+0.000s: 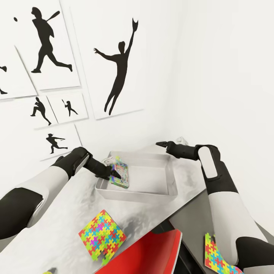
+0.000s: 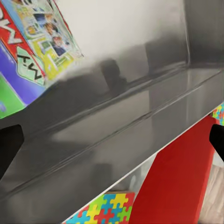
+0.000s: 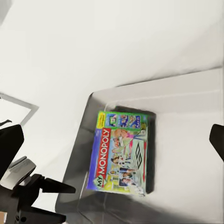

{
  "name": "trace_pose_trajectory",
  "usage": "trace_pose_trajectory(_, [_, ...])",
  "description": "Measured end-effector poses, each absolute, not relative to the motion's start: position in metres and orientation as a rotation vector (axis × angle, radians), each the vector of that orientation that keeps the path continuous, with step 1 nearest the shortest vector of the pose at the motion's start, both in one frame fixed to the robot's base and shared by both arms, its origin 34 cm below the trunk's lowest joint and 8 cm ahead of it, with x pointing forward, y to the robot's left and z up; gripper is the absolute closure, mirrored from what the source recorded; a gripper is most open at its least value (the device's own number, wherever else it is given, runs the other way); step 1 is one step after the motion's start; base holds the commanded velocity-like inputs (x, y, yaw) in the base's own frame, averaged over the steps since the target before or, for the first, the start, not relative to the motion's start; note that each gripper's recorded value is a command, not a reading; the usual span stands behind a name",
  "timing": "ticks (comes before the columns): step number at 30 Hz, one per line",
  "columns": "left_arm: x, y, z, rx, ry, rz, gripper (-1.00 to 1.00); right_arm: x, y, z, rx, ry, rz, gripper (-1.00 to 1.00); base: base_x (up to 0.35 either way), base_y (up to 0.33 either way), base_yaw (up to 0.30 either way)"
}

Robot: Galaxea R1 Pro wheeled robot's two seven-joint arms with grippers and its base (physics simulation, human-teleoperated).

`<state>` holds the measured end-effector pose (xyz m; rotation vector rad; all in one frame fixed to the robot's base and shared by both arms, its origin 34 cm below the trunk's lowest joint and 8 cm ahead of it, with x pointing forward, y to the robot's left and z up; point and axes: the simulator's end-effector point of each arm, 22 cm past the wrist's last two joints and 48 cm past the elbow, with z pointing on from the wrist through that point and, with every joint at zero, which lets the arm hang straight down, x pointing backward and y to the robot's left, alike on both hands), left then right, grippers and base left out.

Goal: Put all the toys in the child's room - the three board games (two on the bed and one on the table), the two jigsaw puzzles on the table, and the tennis ball on the table - inside the toy box on the table in the child's room.

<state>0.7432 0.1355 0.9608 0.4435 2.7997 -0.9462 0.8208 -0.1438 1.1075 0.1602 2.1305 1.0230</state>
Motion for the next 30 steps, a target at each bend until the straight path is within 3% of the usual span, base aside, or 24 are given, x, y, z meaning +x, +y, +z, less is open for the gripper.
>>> trace_pose_trajectory(21, [0.757, 0.149, 0.981, 0.369, 2.731, -1.013, -1.00, 0.821, -0.146, 1.112, 0.155, 2.120, 1.016, -1.00, 0.000, 0.000, 0.000])
trace_pose_trajectory(30, [0.767, 0.182, 1.020, 0.250, 2.597, -1.199, -1.00, 0.821, -0.146, 1.113, 0.154, 2.118, 1.016, -1.00, 0.000, 0.000, 0.000])
